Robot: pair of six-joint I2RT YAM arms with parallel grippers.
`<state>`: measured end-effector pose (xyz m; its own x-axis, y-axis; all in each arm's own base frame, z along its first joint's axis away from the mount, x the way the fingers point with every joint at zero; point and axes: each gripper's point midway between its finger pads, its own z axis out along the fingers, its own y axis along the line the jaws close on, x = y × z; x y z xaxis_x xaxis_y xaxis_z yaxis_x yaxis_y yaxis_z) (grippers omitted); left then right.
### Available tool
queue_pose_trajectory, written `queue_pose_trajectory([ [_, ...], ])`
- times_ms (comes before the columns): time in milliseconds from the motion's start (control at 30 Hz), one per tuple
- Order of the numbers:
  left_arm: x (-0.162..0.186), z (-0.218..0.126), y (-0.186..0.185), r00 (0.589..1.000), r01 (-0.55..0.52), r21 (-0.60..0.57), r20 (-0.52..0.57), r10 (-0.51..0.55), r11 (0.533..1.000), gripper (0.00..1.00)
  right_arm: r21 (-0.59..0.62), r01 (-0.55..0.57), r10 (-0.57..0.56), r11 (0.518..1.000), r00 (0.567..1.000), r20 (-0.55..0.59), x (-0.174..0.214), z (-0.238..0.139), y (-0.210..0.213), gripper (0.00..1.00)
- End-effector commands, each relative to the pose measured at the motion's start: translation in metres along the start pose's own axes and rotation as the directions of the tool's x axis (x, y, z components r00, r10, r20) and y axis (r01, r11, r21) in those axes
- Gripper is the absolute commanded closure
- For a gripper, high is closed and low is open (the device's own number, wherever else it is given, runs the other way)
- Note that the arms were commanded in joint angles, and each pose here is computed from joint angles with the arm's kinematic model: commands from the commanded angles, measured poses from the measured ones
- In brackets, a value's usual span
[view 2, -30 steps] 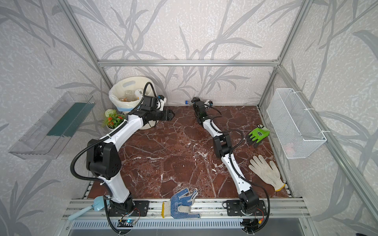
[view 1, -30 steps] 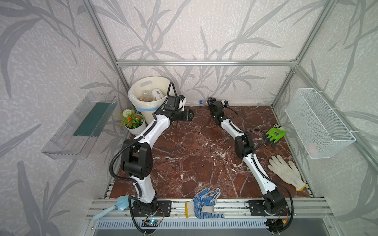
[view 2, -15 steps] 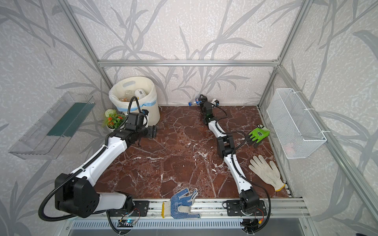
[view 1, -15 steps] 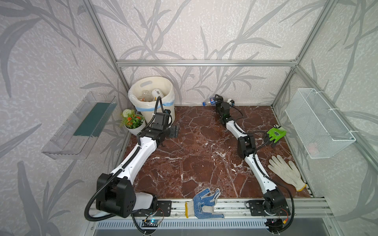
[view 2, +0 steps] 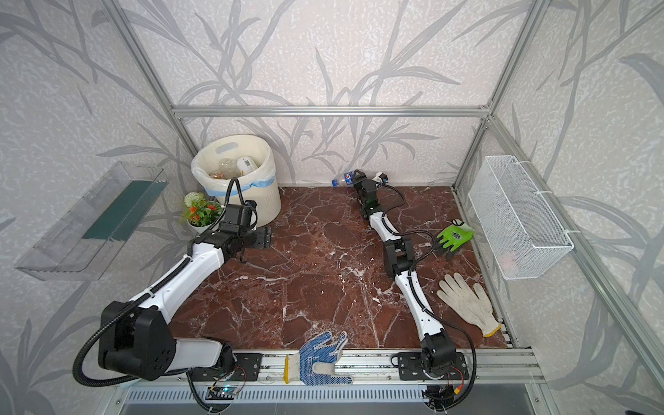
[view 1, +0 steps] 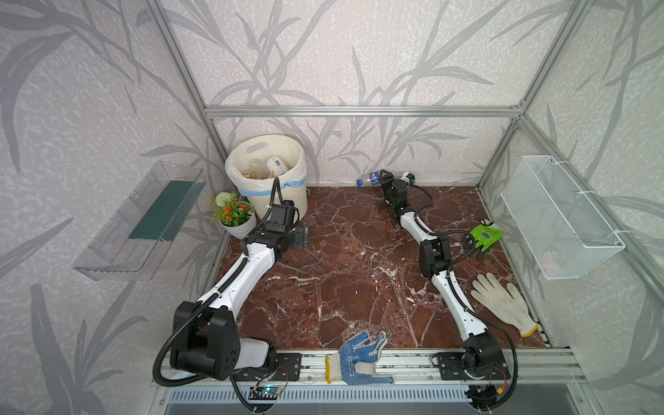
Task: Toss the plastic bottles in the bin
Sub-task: 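Grasp the Pepsi bottle bottom with the right gripper while left gripper withdraws, then lift the Pepsi bottle with the right gripper and carry it over the bin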
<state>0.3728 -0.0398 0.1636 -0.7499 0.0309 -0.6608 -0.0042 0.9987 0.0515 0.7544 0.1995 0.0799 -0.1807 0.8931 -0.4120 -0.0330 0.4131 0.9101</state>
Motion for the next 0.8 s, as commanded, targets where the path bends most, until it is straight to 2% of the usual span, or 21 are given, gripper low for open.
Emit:
queue_pose_trajectory([
  [0, 0.000, -0.008, 0.014, 1.000, 0.012, -0.041, 0.014, -0.011, 0.999, 0.16, 0.040, 0.153, -0.153, 0.987, 0.988, 0.002, 0.012, -0.002, 0.006, 0.31],
  [233, 0.002, -0.008, 0.026, 0.999, 0.028, -0.053, 0.019, -0.027, 0.998, 0.16, 0.046, 0.178, -0.179, 0.983, 0.983, 0.034, 0.004, -0.003, 0.013, 0.42],
  [433, 0.001, -0.015, 0.036, 0.998, 0.044, -0.062, 0.052, -0.041, 0.997, 0.16, -0.059, 0.189, -0.188, 0.980, 0.982, 0.028, -0.014, -0.003, 0.050, 0.54],
  [600, 0.002, -0.024, 0.044, 0.995, 0.059, -0.066, 0.088, -0.053, 0.996, 0.16, -0.149, 0.218, -0.218, 0.964, 0.976, 0.018, -0.028, -0.014, 0.084, 0.57],
  [767, 0.003, -0.033, 0.048, 0.990, 0.078, -0.059, 0.122, -0.070, 0.995, 0.16, -0.202, 0.263, -0.259, 0.943, 0.965, 0.048, -0.045, -0.043, 0.116, 0.57],
])
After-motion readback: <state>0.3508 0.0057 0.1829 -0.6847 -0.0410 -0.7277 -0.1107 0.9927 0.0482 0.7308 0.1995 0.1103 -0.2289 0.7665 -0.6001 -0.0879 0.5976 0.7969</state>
